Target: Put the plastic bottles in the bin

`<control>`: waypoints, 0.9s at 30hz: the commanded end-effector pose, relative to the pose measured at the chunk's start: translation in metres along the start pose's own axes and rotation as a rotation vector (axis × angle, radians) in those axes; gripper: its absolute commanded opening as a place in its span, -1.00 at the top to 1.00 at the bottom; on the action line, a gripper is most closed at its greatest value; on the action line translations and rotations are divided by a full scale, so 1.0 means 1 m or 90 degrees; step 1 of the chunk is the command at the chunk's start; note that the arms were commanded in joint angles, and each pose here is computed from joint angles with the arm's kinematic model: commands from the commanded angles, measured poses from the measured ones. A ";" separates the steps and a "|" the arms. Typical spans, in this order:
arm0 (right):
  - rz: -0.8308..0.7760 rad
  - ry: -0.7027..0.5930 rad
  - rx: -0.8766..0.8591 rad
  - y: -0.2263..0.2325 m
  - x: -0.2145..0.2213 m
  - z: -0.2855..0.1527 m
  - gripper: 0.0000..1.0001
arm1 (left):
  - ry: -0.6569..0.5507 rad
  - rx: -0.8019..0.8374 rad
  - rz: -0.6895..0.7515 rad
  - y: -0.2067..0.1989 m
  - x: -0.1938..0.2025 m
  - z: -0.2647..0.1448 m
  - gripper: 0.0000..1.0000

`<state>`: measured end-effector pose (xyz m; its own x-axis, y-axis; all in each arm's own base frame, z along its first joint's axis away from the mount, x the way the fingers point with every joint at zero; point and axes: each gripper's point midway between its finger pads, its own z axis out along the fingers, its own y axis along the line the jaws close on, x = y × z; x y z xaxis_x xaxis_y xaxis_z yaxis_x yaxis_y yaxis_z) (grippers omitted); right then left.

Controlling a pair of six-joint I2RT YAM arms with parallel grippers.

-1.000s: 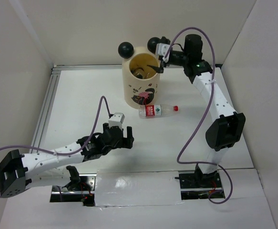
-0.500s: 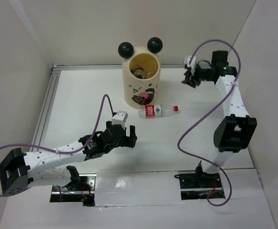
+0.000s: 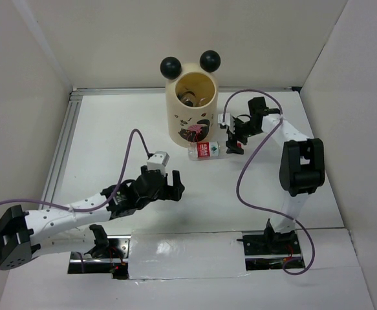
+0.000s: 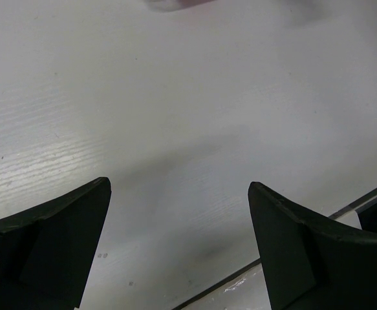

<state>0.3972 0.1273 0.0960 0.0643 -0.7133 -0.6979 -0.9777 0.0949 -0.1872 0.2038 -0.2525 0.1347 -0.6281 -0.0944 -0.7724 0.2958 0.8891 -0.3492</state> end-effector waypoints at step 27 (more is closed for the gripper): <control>-0.180 -0.053 0.104 0.024 -0.087 -0.109 0.43 | -0.037 -0.014 -0.014 0.011 -0.008 -0.009 -1.00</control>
<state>0.3587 0.0960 0.1348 0.1474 -0.7367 -0.6600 -0.9662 0.0353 -0.2552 0.1952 -0.2315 0.1206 -0.6456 -0.1079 -0.7561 0.2459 0.9079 -0.3395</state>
